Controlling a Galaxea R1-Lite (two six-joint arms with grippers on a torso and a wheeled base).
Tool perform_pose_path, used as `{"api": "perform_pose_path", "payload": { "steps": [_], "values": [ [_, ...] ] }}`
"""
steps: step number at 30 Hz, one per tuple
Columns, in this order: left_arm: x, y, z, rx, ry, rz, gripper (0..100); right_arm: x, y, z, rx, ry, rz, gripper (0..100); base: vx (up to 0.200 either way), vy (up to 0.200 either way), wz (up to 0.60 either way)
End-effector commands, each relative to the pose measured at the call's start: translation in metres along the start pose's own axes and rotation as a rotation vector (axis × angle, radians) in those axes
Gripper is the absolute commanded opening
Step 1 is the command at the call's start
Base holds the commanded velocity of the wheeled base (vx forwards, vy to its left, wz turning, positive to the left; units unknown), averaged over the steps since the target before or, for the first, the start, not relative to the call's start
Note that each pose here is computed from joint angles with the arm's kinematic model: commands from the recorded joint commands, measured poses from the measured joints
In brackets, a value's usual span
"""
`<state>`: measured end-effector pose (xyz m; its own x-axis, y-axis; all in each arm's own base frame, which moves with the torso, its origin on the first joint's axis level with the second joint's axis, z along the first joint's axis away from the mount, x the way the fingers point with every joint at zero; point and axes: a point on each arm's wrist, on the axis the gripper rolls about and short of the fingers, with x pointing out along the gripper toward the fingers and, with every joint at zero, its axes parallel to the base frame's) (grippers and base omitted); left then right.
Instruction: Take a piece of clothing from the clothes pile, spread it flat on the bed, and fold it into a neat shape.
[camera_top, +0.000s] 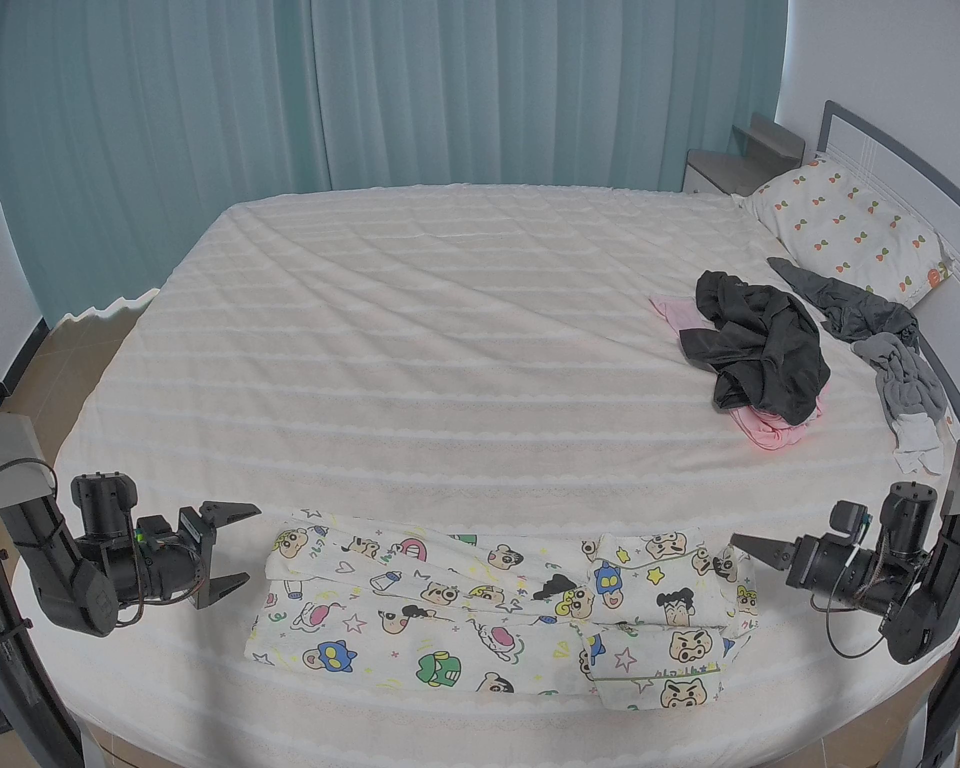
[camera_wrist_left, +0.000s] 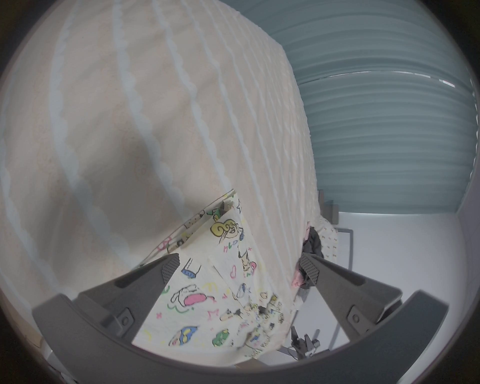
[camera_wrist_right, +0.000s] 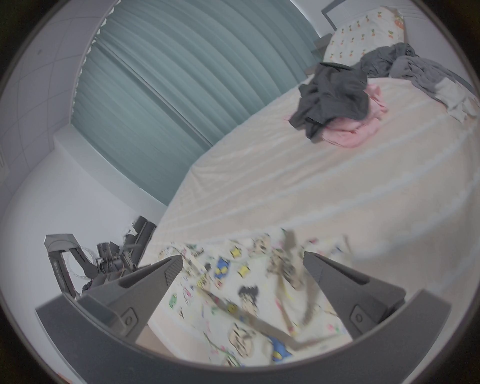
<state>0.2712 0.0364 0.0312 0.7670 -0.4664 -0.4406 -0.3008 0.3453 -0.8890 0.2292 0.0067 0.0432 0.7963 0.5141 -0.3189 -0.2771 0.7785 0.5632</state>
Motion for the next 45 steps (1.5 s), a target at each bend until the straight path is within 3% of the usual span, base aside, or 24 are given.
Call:
{"api": "perform_pose_path", "payload": {
  "steps": [1, 4, 6, 10, 16, 22, 32, 45],
  "values": [
    [-0.02, 0.006, 0.001, -0.042, 0.003, -0.032, 100, 0.039, 0.023, 0.013, -0.043, -0.031, 0.036, 100, 0.0, 0.0, 0.0],
    [-0.022, 0.009, -0.002, -0.022, 0.003, -0.036, 100, 0.052, 0.02, 0.011, -0.031, 0.001, 0.012, 100, 0.0, 0.0, 0.0],
    [-0.021, 0.015, -0.007, 0.017, 0.001, -0.042, 100, 0.066, 0.01, 0.004, -0.002, 0.054, -0.069, 100, 0.0, 0.0, 0.0],
    [-0.021, 0.019, -0.01, 0.049, -0.005, -0.047, 100, 0.07, -0.002, -0.004, -0.019, 0.075, -0.125, 100, 0.0, 0.0, 0.0],
    [-0.02, 0.021, -0.01, 0.053, -0.007, -0.051, 100, 0.07, -0.003, -0.005, -0.023, 0.075, -0.125, 100, 0.0, 0.0, 0.0],
    [-0.019, 0.021, -0.01, 0.057, -0.005, -0.05, 100, 0.067, 0.011, -0.005, -0.073, -0.01, -0.046, 100, 0.0, 0.0, 0.0],
    [-0.018, 0.022, -0.01, 0.06, -0.005, -0.049, 100, 0.072, -0.003, -0.041, -0.035, 0.128, -0.097, 100, 0.0, 0.0, 0.0],
    [-0.018, 0.026, -0.013, 0.089, 0.004, -0.036, 100, 0.071, -0.021, -0.048, 0.001, 0.149, -0.157, 100, 0.0, 0.0, 0.0]
  ]
}}
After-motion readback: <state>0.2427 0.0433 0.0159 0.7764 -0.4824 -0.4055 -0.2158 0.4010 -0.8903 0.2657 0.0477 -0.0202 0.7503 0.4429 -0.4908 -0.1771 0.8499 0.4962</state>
